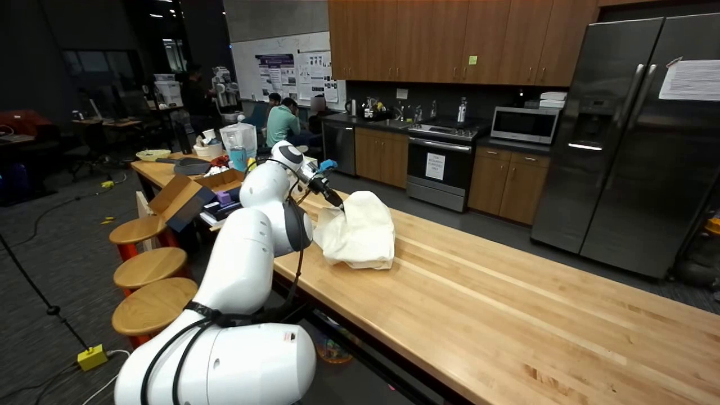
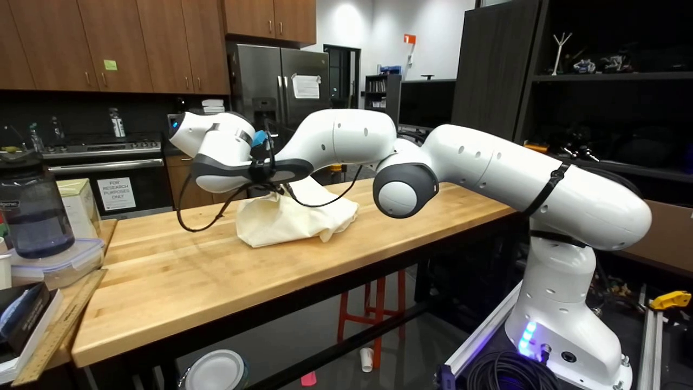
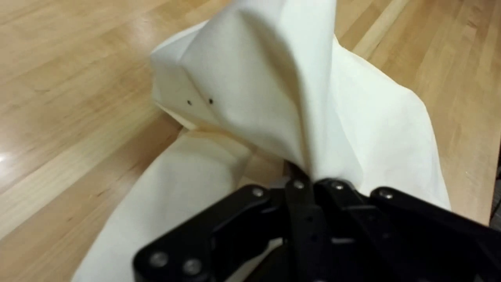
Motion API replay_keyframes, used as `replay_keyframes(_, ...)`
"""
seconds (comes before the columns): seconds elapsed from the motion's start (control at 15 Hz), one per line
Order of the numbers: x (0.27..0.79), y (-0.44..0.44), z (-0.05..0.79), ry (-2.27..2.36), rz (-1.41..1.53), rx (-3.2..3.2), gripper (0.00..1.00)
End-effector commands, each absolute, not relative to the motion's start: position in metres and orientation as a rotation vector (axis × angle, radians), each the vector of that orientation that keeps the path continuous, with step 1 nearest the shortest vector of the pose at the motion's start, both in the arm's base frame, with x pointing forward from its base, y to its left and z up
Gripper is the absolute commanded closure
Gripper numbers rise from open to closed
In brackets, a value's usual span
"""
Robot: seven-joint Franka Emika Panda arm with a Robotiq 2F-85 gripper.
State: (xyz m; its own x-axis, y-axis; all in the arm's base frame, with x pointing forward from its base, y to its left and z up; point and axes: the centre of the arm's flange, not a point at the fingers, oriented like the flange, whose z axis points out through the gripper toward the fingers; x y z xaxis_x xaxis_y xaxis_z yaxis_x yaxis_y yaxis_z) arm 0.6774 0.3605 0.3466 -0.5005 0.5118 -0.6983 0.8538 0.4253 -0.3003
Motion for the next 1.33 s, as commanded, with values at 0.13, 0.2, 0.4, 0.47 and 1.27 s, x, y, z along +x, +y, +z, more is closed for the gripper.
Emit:
replay_keyframes(0.13,0.753,0.347,0.366,2.107,-0.907,1.13,0.99)
replay_keyframes(0.2,0.757,0.325,0.366,2.094,-0.917,1.187,0.99)
replay_keyframes(0.4,0.774,0.242,0.377,2.041,-0.919,1.412,0.99)
replay_keyframes(0.47,0.781,0.211,0.382,2.022,-0.915,1.472,0.99)
replay_keyframes(1.27,0.81,0.059,0.399,1.833,-0.86,2.048,0.99)
